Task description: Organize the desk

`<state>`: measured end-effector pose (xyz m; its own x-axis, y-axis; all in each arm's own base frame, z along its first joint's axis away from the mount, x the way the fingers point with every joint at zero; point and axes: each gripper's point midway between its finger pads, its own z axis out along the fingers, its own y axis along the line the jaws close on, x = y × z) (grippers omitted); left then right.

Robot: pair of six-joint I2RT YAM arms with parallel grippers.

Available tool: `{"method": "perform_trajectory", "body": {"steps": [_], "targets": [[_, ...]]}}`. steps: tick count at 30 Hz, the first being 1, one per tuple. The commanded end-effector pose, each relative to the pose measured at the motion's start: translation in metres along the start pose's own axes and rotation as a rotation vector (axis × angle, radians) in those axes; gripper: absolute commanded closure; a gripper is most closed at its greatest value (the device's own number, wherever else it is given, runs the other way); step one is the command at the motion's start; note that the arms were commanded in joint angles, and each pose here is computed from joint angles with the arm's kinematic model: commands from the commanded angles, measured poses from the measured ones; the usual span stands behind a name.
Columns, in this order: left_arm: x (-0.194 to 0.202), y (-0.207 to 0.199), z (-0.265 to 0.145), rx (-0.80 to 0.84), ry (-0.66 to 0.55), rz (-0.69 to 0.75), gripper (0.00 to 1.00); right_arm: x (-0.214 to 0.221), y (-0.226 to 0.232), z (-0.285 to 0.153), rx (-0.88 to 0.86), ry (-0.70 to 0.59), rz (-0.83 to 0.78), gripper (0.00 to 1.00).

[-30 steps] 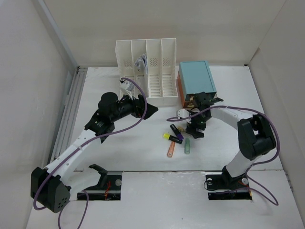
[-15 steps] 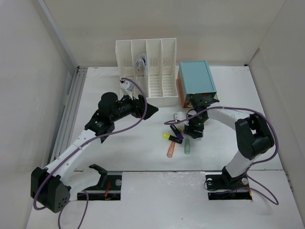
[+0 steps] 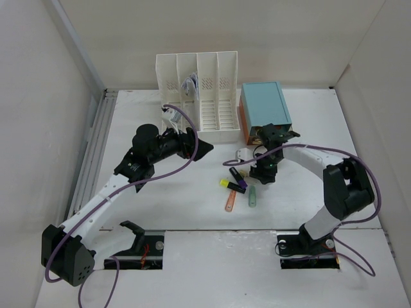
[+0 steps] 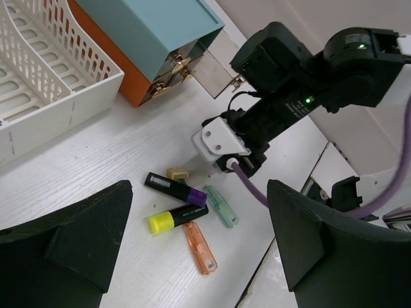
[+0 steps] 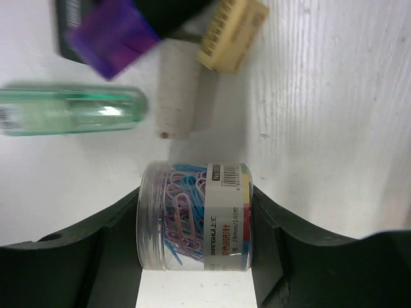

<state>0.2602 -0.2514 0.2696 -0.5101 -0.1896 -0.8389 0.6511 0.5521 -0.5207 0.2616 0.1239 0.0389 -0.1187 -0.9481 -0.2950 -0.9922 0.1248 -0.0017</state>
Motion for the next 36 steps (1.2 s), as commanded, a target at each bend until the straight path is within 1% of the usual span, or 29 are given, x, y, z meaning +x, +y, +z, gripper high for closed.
{"method": "perform_trajectory", "body": {"steps": [1,4,6,7,8,9,10,11,12,13,14,15,16,17,18,19,20,21,23,24,25,27,29,32,36], "targets": [[-0.009,-0.014,-0.003,0.052,-0.036,0.038,0.16,-0.057,0.002,-0.046,0.016,-0.202,-0.073,0.91],[-0.009,-0.014,-0.003,0.052,-0.036,0.038,0.16,-0.094,0.003,-0.087,0.043,-0.374,-0.122,0.94],[-0.009,-0.014,-0.003,0.052,-0.036,0.038,0.16,-0.119,-0.005,-0.123,0.098,-0.503,-0.106,1.0],[-0.009,-0.015,-0.003,0.06,-0.032,0.038,0.16,-0.125,-0.021,-0.139,0.161,-0.552,-0.088,1.0],[-0.009,-0.015,-0.003,0.06,-0.032,0.038,0.16,-0.13,-0.028,-0.151,0.191,-0.592,-0.011,1.0],[-0.009,-0.015,-0.003,0.06,-0.032,0.038,0.16,-0.134,-0.034,-0.166,0.239,-0.636,0.019,1.0],[-0.009,-0.015,-0.003,0.06,-0.032,0.038,0.16,-0.129,-0.05,-0.173,0.323,-0.628,0.078,1.0],[-0.009,-0.015,-0.003,0.06,-0.032,0.038,0.16,-0.134,-0.068,-0.187,0.426,-0.665,0.094,1.0],[-0.009,-0.015,-0.003,0.06,-0.032,0.038,0.16,-0.125,-0.076,-0.184,0.464,-0.667,0.203,1.0],[-0.009,-0.015,-0.003,0.06,-0.032,0.038,0.16,-0.114,-0.086,-0.193,0.563,-0.645,0.259,1.0],[-0.009,-0.015,-0.003,0.06,-0.032,0.038,0.16,-0.112,-0.099,-0.202,0.642,-0.668,0.304,1.0],[-0.009,-0.015,-0.003,0.06,-0.032,0.038,0.16,-0.101,-0.102,-0.198,0.67,-0.657,0.373,1.0],[-0.009,-0.015,-0.003,0.06,-0.032,0.038,0.16,-0.096,-0.106,-0.203,0.713,-0.658,0.42,1.0],[-0.009,-0.015,-0.003,0.06,-0.032,0.038,0.16,-0.083,-0.115,-0.207,0.789,-0.629,0.488,1.0],[-0.009,-0.015,-0.003,0.06,-0.032,0.038,0.16,-0.081,-0.12,-0.212,0.823,-0.633,0.511,1.0],[-0.009,-0.015,-0.003,0.06,-0.032,0.038,0.16,-0.074,-0.123,-0.211,0.851,-0.635,0.585,1.0],[-0.009,-0.015,-0.003,0.06,-0.032,0.038,0.16,-0.06,-0.129,-0.216,0.908,-0.607,0.645,1.0],[-0.007,-0.013,-0.002,0.057,-0.025,0.034,0.16,-0.056,-0.132,-0.22,0.941,-0.609,0.684,1.0],[-0.007,-0.013,-0.002,0.057,-0.025,0.034,0.16,-0.048,-0.135,-0.219,0.97,-0.606,0.775,1.0],[-0.007,-0.013,-0.002,0.057,-0.025,0.034,0.16,-0.037,-0.139,-0.219,1.009,-0.577,0.821,1.0],[-0.007,-0.013,-0.002,0.057,-0.025,0.034,0.16,-0.034,-0.141,-0.223,1.035,-0.587,0.848,1.0],[-0.007,-0.013,-0.002,0.057,-0.025,0.034,0.16,-0.024,-0.147,-0.215,1.046,-0.563,0.91,1.0],[-0.007,-0.013,-0.002,0.057,-0.025,0.034,0.16,-0.019,-0.148,-0.207,1.018,-0.543,0.956,1.0],[-0.007,-0.013,-0.002,0.057,-0.025,0.034,0.16,-0.013,-0.151,-0.19,0.953,-0.499,0.985,1.0],[-0.007,-0.013,-0.002,0.057,-0.025,0.034,0.16,-0.009,-0.154,-0.185,0.945,-0.482,1.007,1.0]]}}
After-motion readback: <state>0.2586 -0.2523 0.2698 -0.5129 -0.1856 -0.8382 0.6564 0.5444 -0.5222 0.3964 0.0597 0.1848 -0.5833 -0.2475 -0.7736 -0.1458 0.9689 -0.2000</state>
